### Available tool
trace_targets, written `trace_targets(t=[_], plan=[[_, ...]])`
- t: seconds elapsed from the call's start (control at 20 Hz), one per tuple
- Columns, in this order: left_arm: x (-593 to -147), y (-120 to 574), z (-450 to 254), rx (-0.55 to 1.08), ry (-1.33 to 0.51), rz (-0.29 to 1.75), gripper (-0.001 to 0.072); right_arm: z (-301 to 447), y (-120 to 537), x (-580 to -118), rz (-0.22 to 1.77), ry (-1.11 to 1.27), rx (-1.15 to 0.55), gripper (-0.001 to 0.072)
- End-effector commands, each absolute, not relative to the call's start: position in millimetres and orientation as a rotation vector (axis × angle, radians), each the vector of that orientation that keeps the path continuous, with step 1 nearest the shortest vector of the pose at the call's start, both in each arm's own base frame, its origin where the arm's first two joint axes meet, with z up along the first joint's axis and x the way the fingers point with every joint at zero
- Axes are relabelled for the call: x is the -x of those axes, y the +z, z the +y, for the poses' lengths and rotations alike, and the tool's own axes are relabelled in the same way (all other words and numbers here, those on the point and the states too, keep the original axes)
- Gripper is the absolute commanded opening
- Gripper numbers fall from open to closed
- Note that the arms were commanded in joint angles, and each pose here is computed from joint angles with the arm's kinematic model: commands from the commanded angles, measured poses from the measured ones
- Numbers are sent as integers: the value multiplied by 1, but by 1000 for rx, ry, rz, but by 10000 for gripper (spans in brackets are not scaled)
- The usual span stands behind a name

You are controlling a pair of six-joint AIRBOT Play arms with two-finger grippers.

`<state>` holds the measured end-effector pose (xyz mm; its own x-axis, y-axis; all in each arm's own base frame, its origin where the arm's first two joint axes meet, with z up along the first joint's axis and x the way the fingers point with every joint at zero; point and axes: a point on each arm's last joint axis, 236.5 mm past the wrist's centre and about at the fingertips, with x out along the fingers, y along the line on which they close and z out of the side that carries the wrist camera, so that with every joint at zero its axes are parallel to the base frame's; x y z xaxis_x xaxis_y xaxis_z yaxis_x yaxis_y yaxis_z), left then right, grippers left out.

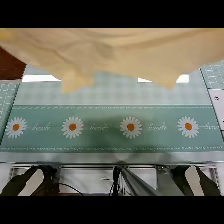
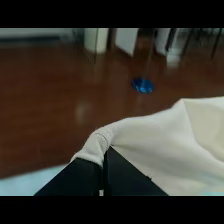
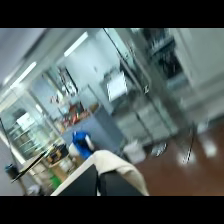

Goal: Fold the shirts.

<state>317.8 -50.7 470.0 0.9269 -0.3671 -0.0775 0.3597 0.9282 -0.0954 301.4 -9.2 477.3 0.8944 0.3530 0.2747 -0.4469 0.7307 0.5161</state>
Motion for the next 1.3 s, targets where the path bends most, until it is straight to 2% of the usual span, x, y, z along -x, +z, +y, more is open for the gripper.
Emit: trace_targets(t=[0.0, 0.2, 0.4, 0.5, 0.55, 0.65, 0.8, 1.0, 1.15, 1.25], plan=[[-238, 564, -66, 35, -319, -177, 22, 27, 556, -253, -260, 362, -425, 25], [-181, 545, -101, -1, -368, -87, 22, 71, 524, -224, -5, 298, -251, 25], [-141, 482, -96, -33, -261, 151, 22, 84, 463, -192, 289, 217, -116, 25], [-127, 443, -98, -8, -266, 320, 23, 77, 431, -182, 435, 179, -141, 25], [-122, 423, -98, 14, -269, 413, 23, 76, 430, -183, 442, 173, -152, 25], [-121, 410, -100, 64, -287, 452, 23, 72, 428, -185, 452, 171, -161, 24], [-135, 357, -95, 167, -298, 611, 22, 61, 404, -197, 523, 189, -242, 23], [-152, 221, -115, 424, -452, 959, 21, 41, 329, -214, 708, 221, -443, 23], [-190, 154, -130, 649, -524, 929, 20, 27, 258, -223, 853, 215, -624, 23], [-214, 113, -126, 691, -497, 923, 20, 2, 210, -231, 929, 122, -705, 23]])
